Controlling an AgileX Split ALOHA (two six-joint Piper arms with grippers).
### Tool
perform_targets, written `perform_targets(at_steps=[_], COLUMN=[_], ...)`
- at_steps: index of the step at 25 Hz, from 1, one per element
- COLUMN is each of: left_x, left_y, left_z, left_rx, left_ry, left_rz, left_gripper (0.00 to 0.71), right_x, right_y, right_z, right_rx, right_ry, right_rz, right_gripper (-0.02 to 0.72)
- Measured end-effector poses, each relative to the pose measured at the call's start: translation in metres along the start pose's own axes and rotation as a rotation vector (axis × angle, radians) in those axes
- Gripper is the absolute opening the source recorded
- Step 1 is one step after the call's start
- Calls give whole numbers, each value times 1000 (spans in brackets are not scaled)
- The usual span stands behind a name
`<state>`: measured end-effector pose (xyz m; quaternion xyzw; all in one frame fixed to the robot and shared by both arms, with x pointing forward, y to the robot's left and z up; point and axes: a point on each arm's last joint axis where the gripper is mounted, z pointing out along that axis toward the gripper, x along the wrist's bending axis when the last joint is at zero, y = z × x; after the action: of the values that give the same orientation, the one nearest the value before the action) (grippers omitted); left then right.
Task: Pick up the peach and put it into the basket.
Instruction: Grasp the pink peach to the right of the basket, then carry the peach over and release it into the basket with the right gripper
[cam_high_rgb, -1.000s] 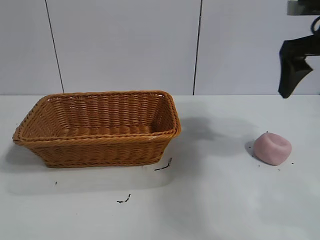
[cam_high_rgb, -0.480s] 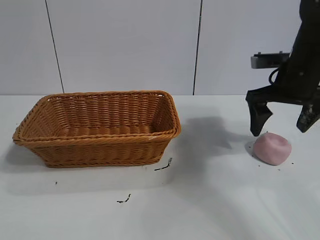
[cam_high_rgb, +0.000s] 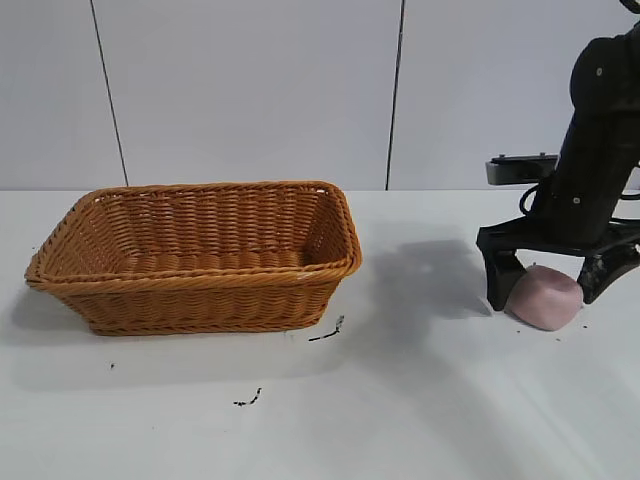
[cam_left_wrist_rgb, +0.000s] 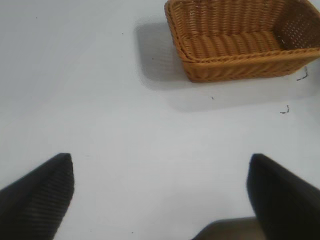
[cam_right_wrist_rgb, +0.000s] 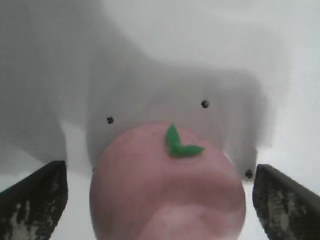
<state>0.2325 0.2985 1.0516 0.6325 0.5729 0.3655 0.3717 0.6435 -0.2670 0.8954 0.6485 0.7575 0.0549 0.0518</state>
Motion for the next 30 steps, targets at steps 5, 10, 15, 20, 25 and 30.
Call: perform_targets(at_steps=[5,10,15,20,25,30], left_x=[0,0,0,0,0,0], left_y=[0,0,0,0,0,0], left_z=[0,0,0,0,0,0], left_rx=[0,0,0,0,0,0], left_ry=[0,0,0,0,0,0], left_rz=[0,0,0,0,0,0], left_gripper=[692,692,692,692,692,692], right_x=[-3,-3,20,71,143,218], right_y=[18,39,55,67,71,62], right_z=[-46,-110,-143,-162,-156,-135], right_rx=[-78,-169,-233,-308,-313,-313], right_ry=[-24,-18,1,36,83,131], right_rz=[-13,-1,-27,-117,-264,-407], right_gripper=[41,37,37,37,37,37])
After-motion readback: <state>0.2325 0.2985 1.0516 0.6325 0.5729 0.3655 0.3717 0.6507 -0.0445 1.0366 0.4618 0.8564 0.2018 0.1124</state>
